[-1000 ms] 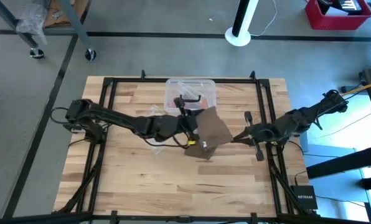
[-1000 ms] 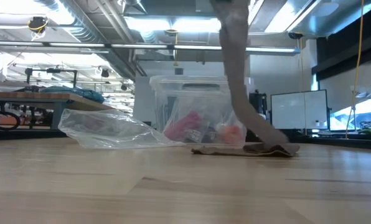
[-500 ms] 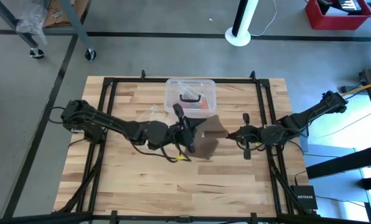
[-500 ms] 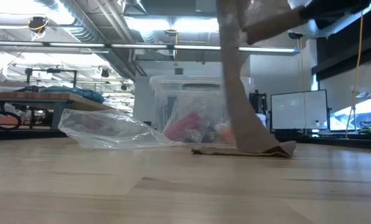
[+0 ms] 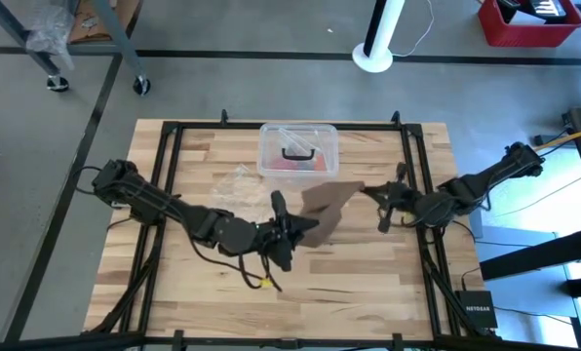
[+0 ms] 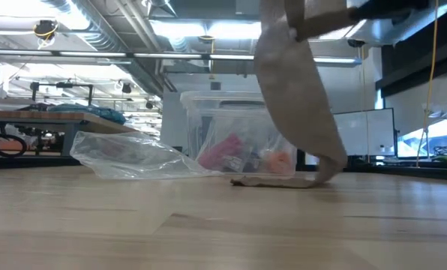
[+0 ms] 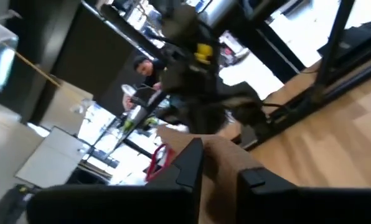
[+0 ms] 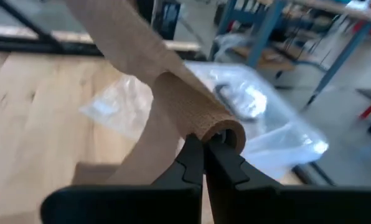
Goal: Roll bandage
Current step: Roll the brown bandage
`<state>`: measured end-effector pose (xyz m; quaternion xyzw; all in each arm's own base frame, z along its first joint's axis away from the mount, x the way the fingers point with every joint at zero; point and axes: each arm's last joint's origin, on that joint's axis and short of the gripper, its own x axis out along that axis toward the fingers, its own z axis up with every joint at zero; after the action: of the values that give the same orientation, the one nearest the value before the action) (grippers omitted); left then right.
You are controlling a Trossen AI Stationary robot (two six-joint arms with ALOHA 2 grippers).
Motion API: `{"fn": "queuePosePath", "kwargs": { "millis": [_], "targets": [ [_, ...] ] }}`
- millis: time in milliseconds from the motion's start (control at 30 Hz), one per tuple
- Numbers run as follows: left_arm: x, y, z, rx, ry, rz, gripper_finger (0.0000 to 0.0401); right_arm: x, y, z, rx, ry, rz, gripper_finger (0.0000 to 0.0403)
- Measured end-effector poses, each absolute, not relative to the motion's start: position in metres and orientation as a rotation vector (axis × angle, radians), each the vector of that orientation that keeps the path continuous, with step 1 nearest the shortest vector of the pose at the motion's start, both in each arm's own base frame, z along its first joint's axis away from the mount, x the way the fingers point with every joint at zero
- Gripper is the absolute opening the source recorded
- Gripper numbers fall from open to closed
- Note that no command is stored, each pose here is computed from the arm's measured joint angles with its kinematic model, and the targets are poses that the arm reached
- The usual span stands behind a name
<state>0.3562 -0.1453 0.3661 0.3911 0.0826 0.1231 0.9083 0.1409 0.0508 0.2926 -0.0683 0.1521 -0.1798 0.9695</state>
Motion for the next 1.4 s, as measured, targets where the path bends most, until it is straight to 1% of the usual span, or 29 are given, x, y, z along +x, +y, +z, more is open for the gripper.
{"fn": "queuePosePath", "kwargs": {
  "millis": [233,433,533,633,767,900,1067,1133,1200,1300,1400],
  "targets": [
    [0.354,-0.147,0.355,0.734,0.245,0.221,0.0064,0.131,0.045,0.332,-0.169,0.212,-0.369,0.0005],
    [0.357,-0.134,0.348,0.695,0.320,0.258,0.0087,0.125,0.043,0.359,-0.185,0.170,-0.321,0.0005],
    [0.358,-0.125,0.342,0.677,0.378,0.281,0.0093,0.123,0.043,0.363,-0.217,0.174,-0.294,0.0005],
    [0.358,-0.119,0.341,0.692,0.412,0.382,0.0094,0.123,0.043,0.361,-0.241,0.198,-0.255,0.0005],
    [0.360,-0.115,0.357,0.692,0.355,0.528,0.0093,0.122,0.044,0.356,-0.267,0.243,-0.200,0.0005],
    [0.364,-0.103,0.372,0.594,0.295,0.558,0.0113,0.126,0.046,0.352,-0.287,0.280,-0.197,0.0005],
    [0.370,-0.072,0.363,0.488,0.385,0.528,0.0164,0.129,0.048,0.349,-0.306,0.309,-0.188,0.0005],
    [0.372,-0.056,0.359,0.420,0.425,0.521,0.0182,0.129,0.048,0.347,-0.317,0.326,-0.186,0.0005],
    [0.372,-0.042,0.355,0.333,0.464,0.472,0.0197,0.129,0.048,0.346,-0.323,0.337,-0.185,0.0005],
    [0.375,-0.024,0.350,0.210,0.491,0.375,0.0208,0.129,0.048,0.345,-0.329,0.345,-0.185,0.0005],
    [0.375,-0.014,0.348,0.149,0.519,0.310,0.0206,0.130,0.048,0.344,-0.333,0.353,-0.184,0.0005]
  ]
}}
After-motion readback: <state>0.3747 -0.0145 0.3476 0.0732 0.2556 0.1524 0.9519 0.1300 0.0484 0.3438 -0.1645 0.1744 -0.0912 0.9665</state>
